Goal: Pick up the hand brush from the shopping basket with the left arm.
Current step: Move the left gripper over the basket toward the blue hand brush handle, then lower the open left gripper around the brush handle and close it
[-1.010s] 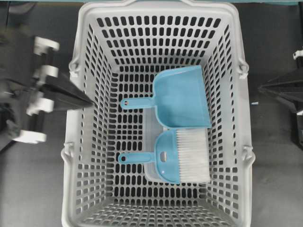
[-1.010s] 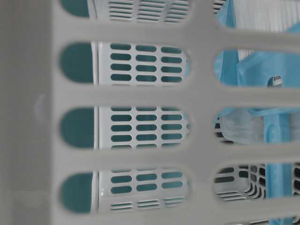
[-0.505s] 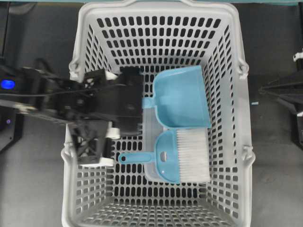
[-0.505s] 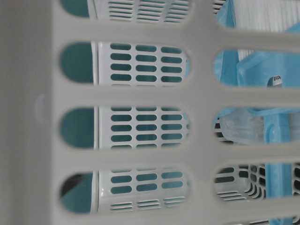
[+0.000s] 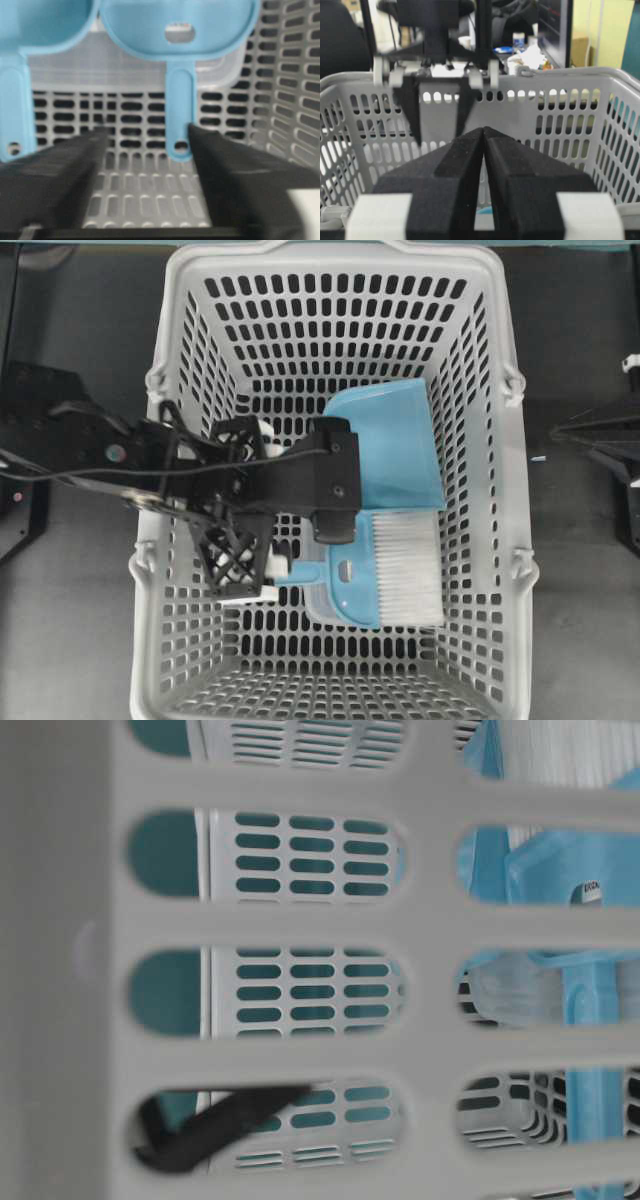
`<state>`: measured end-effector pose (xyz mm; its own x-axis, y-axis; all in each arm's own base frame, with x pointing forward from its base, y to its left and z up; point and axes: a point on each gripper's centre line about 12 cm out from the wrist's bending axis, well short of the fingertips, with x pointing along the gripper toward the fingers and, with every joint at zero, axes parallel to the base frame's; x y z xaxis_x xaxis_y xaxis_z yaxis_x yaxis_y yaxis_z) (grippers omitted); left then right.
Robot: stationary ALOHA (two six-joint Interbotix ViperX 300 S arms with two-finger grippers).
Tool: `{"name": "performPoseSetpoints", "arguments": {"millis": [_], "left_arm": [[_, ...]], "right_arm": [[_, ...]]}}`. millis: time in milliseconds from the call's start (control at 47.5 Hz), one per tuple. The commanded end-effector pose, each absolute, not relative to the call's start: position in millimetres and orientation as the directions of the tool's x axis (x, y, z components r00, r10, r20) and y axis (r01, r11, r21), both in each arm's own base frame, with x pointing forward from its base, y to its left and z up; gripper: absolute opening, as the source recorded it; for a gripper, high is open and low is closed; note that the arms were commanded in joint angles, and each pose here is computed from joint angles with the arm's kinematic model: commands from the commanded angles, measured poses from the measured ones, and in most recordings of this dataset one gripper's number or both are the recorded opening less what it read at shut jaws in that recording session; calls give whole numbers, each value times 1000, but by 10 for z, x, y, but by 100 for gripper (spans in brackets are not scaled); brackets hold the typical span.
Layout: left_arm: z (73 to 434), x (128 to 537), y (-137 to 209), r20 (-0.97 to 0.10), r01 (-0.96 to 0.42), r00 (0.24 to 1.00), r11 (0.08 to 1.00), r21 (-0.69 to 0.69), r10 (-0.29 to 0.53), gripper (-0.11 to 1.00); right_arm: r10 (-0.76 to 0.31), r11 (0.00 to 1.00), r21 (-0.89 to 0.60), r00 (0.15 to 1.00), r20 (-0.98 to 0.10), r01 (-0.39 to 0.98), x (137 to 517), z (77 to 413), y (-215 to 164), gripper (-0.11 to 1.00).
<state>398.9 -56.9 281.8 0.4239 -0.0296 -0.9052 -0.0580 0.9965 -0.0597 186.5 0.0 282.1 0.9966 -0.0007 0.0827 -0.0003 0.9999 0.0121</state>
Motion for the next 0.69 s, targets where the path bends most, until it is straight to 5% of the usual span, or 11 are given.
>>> {"name": "performPoseSetpoints", "arguments": {"millis": [0,105,673], "left_arm": [[2753,4021,-615,-903,-72,428,995,-70,-33,76],[2605,4068,-688,-916,-91,400,993,-77,-35,91],[2031,4184,-822,-953,-74,300,996,-50,-26,91]], "right_arm": [[0,1000,15,995,96,-1,1862,2853,2,0],[0,1000,15,995,101,-1,1849,2854,2,0],[-3,1000,15,994,107,2,1833,2859,-4,0]]}}
